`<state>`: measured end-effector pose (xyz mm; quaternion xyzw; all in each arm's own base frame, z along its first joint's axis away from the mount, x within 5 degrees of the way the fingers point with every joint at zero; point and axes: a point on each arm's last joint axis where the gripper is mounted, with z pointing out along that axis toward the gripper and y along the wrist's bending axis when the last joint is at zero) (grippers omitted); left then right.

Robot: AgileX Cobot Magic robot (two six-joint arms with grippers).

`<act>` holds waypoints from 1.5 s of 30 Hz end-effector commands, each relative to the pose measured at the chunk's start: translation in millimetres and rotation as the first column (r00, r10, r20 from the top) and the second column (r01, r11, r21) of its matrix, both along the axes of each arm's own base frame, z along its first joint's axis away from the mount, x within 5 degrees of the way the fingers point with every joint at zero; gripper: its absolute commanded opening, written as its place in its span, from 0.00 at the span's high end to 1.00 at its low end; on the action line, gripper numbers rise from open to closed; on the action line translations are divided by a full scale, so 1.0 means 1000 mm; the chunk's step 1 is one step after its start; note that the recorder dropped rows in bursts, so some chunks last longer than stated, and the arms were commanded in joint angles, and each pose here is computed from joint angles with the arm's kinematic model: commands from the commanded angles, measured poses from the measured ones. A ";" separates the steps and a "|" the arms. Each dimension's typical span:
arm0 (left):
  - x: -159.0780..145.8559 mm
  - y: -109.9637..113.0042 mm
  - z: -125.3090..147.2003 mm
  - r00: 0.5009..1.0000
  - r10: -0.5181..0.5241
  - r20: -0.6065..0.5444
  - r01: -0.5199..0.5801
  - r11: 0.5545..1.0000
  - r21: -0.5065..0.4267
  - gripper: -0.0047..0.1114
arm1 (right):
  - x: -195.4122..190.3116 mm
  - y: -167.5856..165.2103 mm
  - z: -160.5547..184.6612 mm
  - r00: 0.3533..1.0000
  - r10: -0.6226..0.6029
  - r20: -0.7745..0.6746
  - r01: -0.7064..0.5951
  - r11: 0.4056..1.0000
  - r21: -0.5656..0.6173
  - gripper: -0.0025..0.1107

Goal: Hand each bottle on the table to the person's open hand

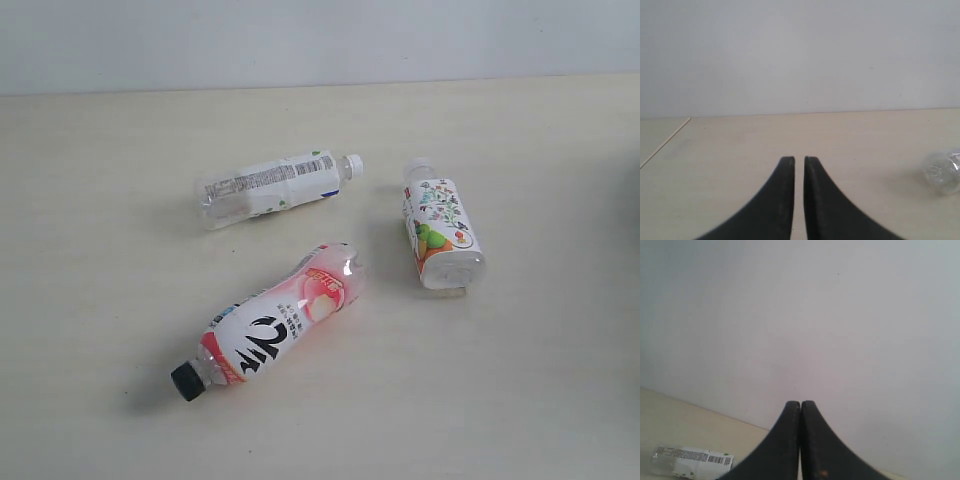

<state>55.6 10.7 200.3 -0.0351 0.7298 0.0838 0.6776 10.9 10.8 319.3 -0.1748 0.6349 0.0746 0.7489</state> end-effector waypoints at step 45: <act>0.000 0.000 0.000 1.000 0.001 0.011 -0.001 1.000 0.000 0.88 | 0.000 0.001 -0.004 0.998 0.016 -0.056 -0.012 0.997 0.077 0.98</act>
